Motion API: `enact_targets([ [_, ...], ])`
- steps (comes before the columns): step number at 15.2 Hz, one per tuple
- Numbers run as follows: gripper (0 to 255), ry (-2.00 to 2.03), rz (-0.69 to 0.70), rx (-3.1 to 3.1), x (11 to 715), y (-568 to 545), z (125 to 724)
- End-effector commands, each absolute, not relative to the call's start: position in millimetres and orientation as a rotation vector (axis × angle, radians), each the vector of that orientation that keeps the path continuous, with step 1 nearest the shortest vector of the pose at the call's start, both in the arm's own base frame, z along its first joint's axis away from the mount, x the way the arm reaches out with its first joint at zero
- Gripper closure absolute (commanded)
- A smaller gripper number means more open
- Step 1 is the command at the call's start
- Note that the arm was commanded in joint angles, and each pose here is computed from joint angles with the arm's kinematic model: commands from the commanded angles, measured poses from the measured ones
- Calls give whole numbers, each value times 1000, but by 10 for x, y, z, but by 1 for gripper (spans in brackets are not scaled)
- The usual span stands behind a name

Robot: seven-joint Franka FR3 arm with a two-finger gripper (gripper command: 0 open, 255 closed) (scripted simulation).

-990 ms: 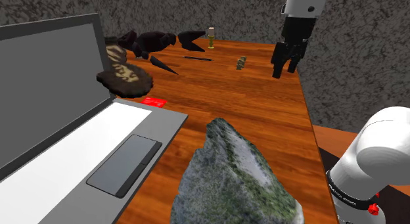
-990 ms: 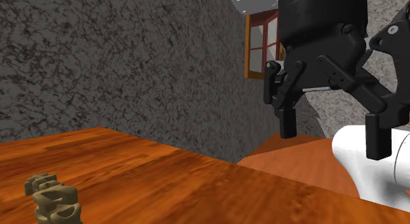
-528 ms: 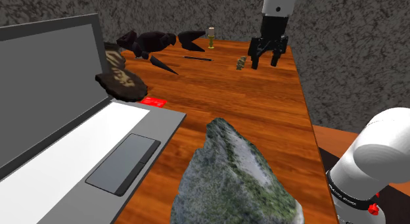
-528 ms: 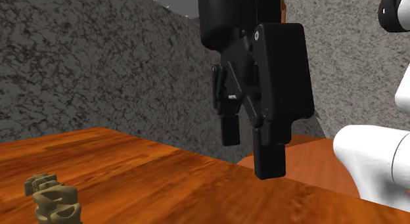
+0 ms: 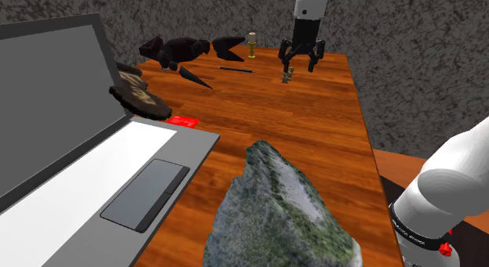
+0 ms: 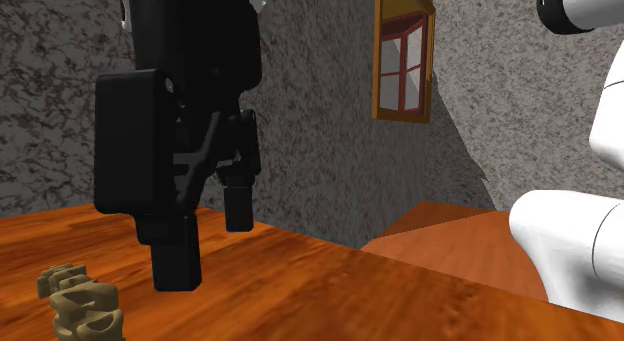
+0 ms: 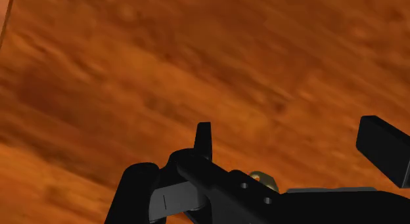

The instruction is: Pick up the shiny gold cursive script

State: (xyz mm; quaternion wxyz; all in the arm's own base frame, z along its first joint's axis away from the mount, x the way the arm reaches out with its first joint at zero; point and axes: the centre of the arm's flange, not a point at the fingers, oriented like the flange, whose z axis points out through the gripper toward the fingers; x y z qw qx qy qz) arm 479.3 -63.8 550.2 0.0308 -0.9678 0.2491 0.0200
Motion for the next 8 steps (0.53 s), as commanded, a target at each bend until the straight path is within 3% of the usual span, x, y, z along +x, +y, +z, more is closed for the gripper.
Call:
enact_targets([
  [1,0,864,59,-2960,5017,-773,5461],
  [8,0,1185,50,-2862,5664,-1393,5375],
])
